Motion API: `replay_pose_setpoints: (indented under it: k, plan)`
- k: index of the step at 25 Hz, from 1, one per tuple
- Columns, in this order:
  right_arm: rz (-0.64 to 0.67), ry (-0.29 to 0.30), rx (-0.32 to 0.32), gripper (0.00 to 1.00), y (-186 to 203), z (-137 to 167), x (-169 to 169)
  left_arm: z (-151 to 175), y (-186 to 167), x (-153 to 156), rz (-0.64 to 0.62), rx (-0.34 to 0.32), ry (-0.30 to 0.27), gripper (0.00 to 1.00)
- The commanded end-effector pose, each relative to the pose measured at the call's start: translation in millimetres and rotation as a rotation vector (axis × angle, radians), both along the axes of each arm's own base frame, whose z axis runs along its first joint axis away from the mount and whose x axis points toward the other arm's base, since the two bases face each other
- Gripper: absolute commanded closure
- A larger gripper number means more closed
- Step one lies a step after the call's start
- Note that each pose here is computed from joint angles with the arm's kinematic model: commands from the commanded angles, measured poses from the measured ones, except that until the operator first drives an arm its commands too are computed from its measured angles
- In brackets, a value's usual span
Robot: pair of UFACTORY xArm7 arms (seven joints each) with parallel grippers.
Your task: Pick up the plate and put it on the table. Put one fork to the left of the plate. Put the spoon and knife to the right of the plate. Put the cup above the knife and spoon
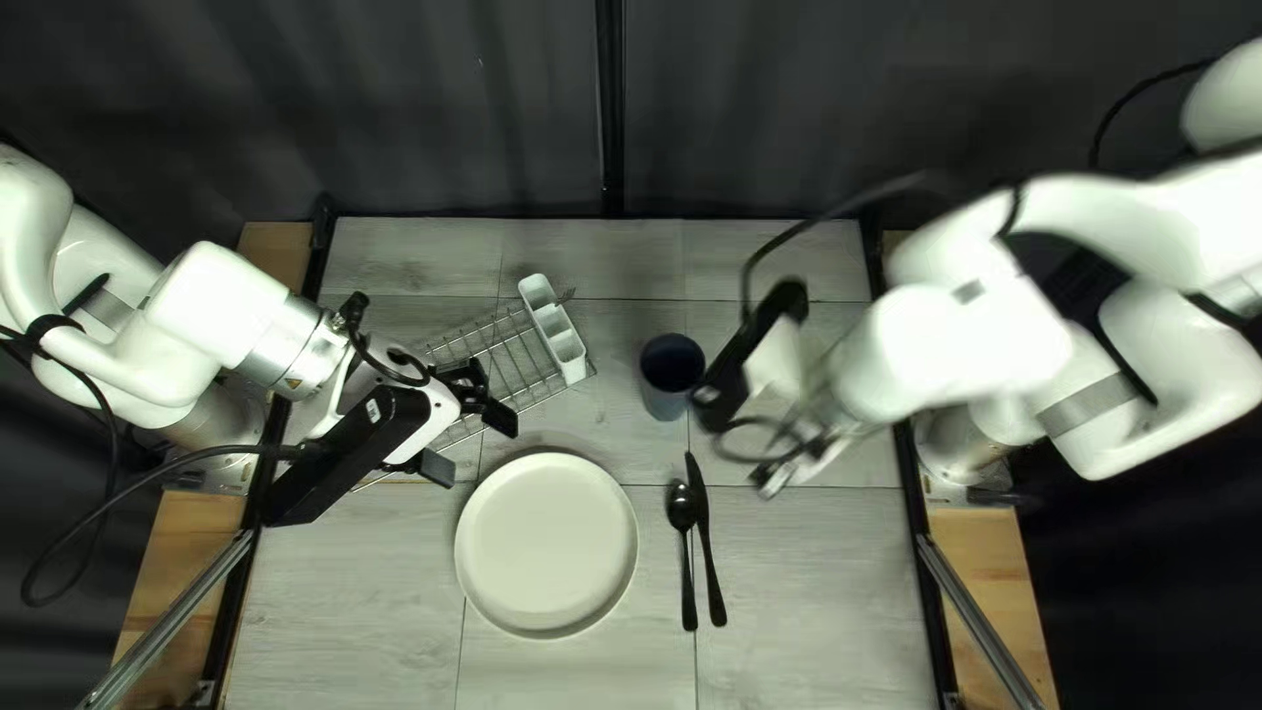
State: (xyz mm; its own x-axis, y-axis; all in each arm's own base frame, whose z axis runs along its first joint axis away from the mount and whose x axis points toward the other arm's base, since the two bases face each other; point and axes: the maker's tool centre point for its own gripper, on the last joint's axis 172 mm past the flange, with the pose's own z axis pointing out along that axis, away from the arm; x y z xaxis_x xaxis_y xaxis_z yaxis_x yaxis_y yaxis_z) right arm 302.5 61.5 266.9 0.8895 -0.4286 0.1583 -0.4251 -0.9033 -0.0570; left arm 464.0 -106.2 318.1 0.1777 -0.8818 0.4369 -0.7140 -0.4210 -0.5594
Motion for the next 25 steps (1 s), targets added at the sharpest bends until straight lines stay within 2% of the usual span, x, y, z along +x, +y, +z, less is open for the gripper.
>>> replay_pose_setpoints:
  k: [1, 21, 23, 25]
  plan:
    - [0.015, -0.002, -0.002, 0.00, -3, 0, -2, 0, 0, 0, 0.000, 0.000, 0.000, 0.00]
    - [0.015, -0.002, -0.002, 0.00, -3, 0, -2, -1, 3, -1, 0.001, -0.005, 0.000, 0.00]
    - [0.015, -0.002, -0.002, 0.00, -3, 0, -2, 1, 18, 21, 0.073, 0.005, 0.072, 0.00]
    - [0.015, -0.002, -0.002, 0.00, -3, 0, -2, 9, 28, 24, 0.126, 0.001, 0.121, 0.00]
